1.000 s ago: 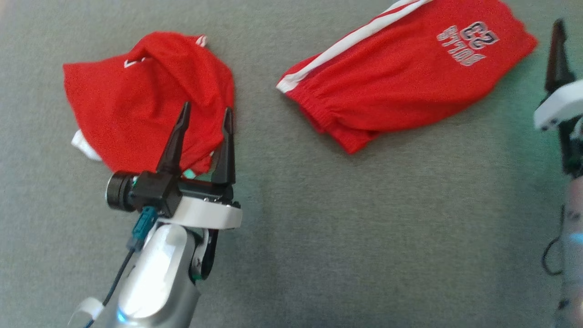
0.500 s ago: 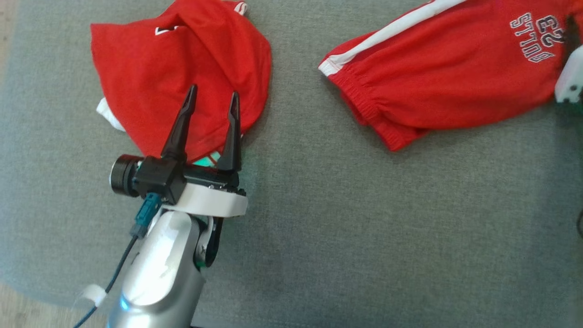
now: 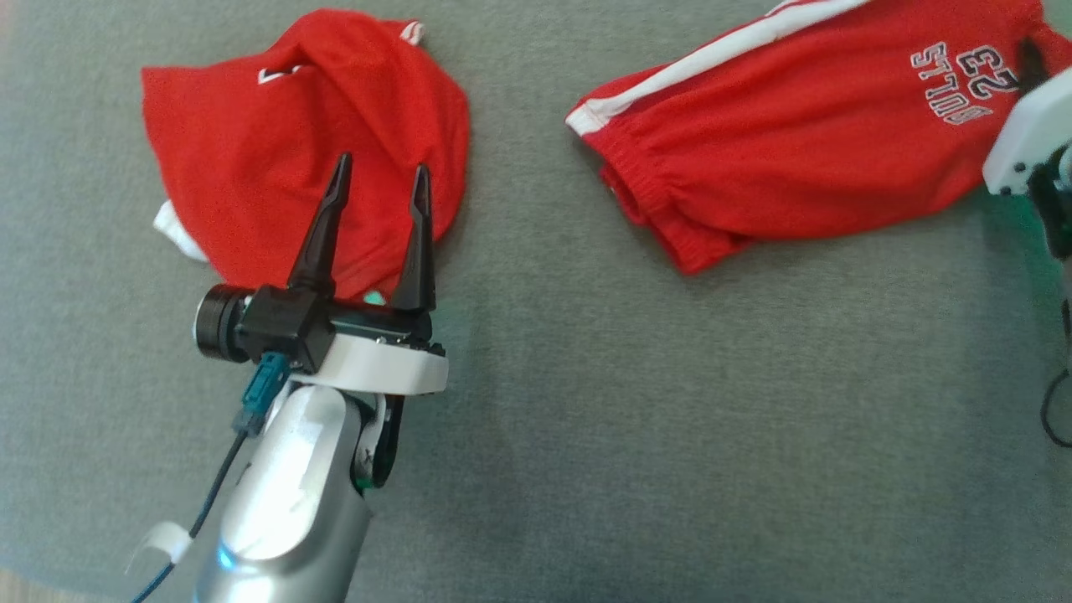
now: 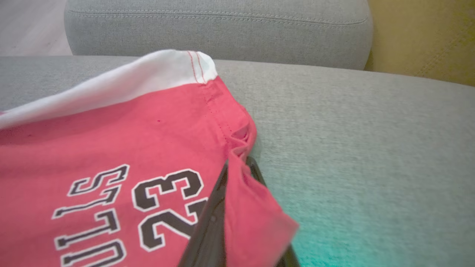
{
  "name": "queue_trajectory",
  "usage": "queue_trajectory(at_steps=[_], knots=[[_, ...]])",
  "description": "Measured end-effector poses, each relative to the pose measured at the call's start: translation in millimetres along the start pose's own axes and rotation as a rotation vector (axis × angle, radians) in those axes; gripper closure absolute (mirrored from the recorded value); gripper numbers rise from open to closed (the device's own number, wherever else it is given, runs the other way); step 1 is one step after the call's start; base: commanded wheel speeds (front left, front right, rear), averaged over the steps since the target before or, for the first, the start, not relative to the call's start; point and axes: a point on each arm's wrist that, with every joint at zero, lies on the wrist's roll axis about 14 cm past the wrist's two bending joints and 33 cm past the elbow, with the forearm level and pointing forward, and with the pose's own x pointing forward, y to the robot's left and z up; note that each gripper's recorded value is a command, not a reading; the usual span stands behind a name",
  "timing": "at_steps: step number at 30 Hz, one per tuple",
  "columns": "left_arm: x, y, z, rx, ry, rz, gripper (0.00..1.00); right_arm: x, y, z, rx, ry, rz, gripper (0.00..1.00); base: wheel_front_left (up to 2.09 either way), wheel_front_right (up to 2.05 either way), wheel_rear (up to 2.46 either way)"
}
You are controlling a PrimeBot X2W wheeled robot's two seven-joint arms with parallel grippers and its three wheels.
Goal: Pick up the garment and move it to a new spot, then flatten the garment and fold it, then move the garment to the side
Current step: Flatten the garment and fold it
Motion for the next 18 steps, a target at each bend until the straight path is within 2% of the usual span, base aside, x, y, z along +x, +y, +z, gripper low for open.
queue_trajectory(at_steps=[6, 14, 18], knots=[[2, -16, 13, -0.008, -0.033, -0.040, 0.00, -31, -46, 5, 0.063, -0.097, -0.090, 1.00, 0.00, 0.00, 0.00], [0, -32, 30, -0.015, -0.075, -0.076, 0.00, -91, -137, -16, 0.151, -0.171, -0.305, 1.00, 0.00, 0.00, 0.00], [-7, -28, 25, -0.007, -0.060, -0.066, 0.00, -104, -157, -22, 0.166, -0.190, -0.367, 1.00, 0.00, 0.00, 0.00]])
